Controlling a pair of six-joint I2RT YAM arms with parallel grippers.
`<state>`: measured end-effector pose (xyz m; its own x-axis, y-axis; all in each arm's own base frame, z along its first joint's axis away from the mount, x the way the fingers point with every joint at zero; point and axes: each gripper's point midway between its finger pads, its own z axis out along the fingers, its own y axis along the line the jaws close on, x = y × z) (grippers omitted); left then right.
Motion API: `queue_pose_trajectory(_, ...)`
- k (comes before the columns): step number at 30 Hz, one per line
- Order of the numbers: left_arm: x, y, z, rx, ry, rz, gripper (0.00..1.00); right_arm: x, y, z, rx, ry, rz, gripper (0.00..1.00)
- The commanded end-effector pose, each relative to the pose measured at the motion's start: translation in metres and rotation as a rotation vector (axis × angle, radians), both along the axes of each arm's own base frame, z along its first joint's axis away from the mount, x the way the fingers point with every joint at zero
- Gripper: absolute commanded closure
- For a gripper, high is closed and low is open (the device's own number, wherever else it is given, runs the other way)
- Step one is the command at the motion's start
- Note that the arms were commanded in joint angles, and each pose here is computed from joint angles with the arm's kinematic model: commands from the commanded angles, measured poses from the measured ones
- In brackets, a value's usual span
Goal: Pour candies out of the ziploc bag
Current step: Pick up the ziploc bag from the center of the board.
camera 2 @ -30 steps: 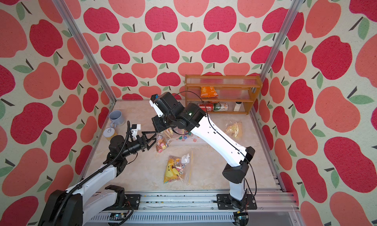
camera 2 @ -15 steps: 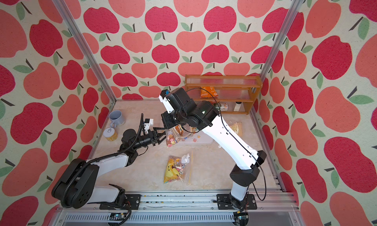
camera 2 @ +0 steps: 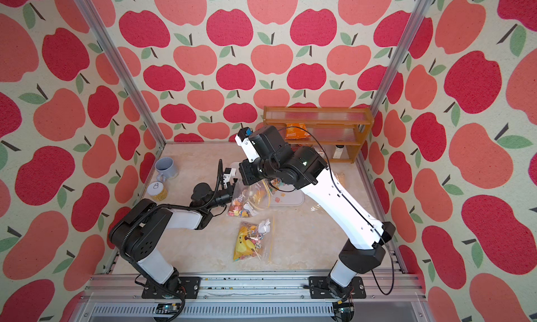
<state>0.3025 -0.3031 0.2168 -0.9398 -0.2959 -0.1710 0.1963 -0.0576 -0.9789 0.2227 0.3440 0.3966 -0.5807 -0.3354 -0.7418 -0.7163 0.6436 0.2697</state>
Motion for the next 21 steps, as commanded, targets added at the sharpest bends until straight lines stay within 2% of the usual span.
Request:
queue_pose_trajectory(1, -0.007, 0.005, 0.033, -0.062, -0.090, -0.016, 0.06, 0.002, -0.023, 0.037, 0.090, -0.083, -0.007, 1.00)
queue_pose_trajectory(4, -0.009, 0.009, 0.039, -0.067, -0.091, -0.028, 0.00, 0.005, -0.039, 0.041, 0.091, -0.079, -0.014, 1.00)
queue_pose_trajectory(9, -0.014, 0.000, 0.037, -0.065, -0.066, -0.069, 0.01, 0.017, -0.045, 0.047, 0.120, -0.062, 0.000, 1.00)
queue_pose_trajectory(16, -0.016, 0.002, 0.044, -0.080, -0.089, -0.049, 0.01, 0.029, -0.007, 0.044, 0.169, 0.012, 0.095, 1.00)
queue_pose_trajectory(21, -0.012, 0.007, 0.045, -0.084, -0.090, -0.022, 0.01, 0.022, 0.021, 0.046, 0.192, 0.036, 0.170, 1.00)
